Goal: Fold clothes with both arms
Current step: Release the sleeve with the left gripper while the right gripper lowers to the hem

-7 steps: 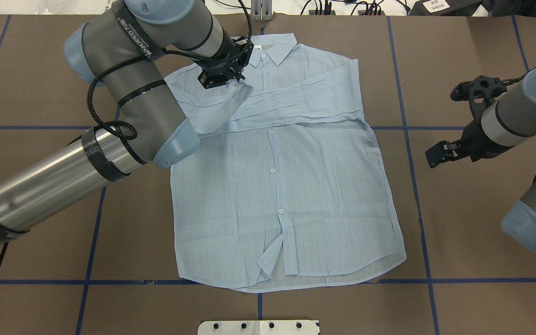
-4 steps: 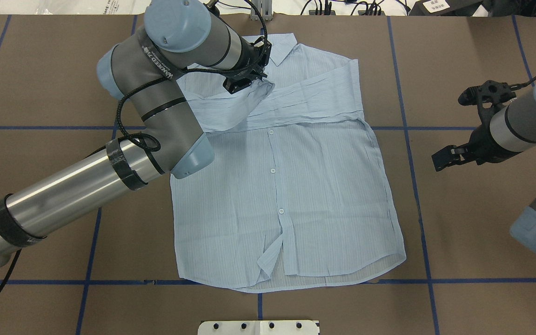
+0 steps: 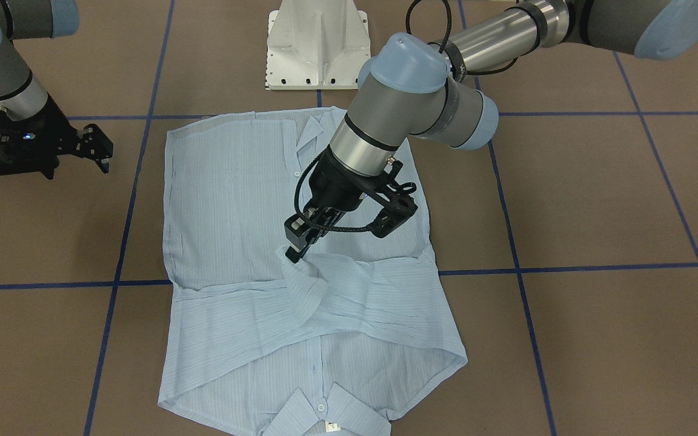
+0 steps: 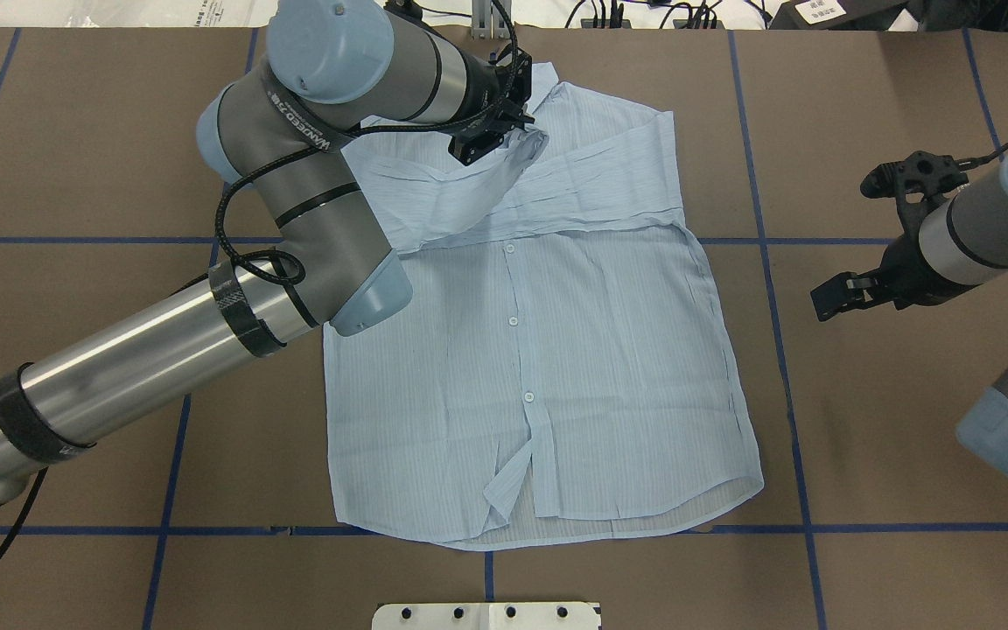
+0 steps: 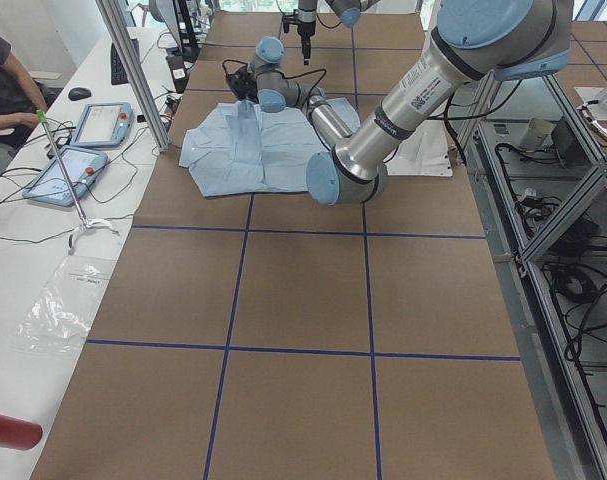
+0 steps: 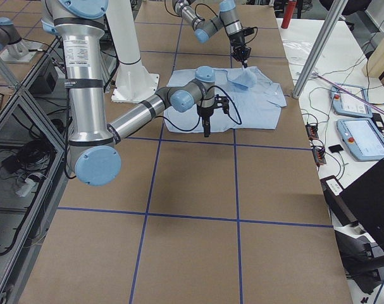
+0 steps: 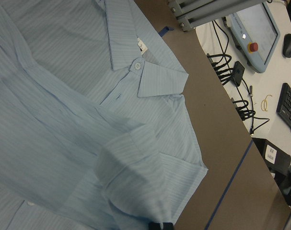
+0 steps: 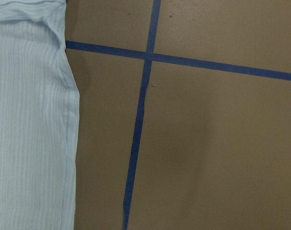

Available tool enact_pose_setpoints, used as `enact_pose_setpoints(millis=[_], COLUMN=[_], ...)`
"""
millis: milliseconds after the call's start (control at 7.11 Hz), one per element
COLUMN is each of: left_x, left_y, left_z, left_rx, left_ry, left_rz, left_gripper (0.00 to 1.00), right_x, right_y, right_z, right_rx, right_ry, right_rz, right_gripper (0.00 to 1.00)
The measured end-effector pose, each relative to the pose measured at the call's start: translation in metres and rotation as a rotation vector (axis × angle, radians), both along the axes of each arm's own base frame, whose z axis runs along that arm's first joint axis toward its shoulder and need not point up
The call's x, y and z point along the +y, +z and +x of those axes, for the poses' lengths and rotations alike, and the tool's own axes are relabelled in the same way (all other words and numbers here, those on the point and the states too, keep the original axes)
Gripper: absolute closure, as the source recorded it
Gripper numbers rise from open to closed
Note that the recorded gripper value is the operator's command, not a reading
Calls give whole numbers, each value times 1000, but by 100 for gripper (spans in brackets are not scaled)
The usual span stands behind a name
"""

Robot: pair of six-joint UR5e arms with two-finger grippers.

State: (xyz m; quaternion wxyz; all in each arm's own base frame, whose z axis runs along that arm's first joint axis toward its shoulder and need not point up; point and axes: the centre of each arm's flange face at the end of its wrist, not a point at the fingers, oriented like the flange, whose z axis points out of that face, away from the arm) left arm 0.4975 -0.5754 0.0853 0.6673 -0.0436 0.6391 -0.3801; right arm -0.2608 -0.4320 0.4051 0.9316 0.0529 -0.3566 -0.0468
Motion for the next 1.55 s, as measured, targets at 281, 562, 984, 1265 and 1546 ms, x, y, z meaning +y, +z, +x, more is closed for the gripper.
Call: enact_pose_setpoints(millis=[281,562,984,1265,1546], left_x=[5,25,57,69,74], left_y=[1,13,9,2,17], left_z=[5,49,145,160,150], left_rx=[17,-14,-72,-102,-139], left_ry=[-6,-31,-38,-13,7], left_rz=[-14,-15,5,128,219], left_gripper=[100,100,0,0,0], right_x=[-2,-4,-5,-7,-8], right_y=[4,8,3,0,1], right_z=[-2,-4,-1,1,1], right_rx=[6,11,3,-2,-27], right_ry=[3,4,12,18,19], right_rz=[-8,-14,-11,-6,19], right_gripper=[0,0,0,0,0])
